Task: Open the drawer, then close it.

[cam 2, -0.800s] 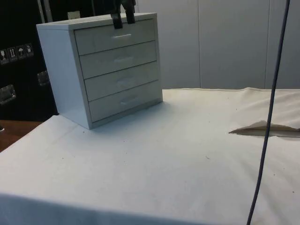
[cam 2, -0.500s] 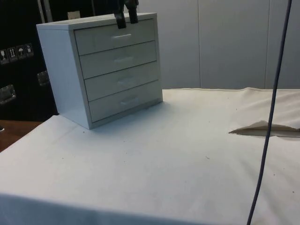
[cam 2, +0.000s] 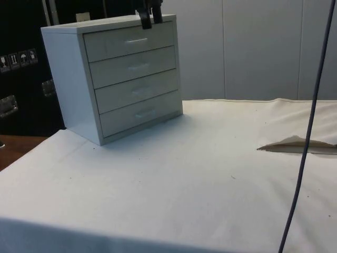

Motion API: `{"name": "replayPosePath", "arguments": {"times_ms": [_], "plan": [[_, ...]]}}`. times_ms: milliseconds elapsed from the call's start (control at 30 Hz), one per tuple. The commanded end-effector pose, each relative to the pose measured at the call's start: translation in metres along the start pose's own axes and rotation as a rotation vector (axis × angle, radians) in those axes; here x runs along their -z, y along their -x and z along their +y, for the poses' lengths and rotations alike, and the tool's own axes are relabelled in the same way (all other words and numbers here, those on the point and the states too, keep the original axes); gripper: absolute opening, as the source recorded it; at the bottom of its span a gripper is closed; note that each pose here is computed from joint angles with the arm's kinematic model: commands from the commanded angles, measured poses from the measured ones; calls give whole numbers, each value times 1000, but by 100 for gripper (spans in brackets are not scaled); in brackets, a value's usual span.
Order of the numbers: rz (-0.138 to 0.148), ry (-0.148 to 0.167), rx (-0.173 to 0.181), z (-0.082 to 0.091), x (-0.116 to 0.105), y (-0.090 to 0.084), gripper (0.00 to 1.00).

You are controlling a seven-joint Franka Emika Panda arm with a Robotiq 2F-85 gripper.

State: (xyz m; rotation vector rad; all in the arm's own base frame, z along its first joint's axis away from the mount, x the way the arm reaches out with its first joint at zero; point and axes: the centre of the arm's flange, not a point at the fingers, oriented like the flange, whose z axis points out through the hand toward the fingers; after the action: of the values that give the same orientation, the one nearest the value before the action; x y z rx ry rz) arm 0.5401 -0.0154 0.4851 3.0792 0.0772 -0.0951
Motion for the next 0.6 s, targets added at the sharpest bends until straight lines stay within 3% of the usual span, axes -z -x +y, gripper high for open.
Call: {"name": "replayPosePath", "arguments": {"times_ms": [0,67,100,300,333,367,567], "plan": [[16,10,4,1,1,4,100],[1,3,6,1,0,3,100],[18,14,11,2,2,8,100],[24,21,26,7,3,18,100],[6,13,24,6,1,14,100],[24,21,26,7,3,18,100],[30,28,43,12,2,27,100]]}}
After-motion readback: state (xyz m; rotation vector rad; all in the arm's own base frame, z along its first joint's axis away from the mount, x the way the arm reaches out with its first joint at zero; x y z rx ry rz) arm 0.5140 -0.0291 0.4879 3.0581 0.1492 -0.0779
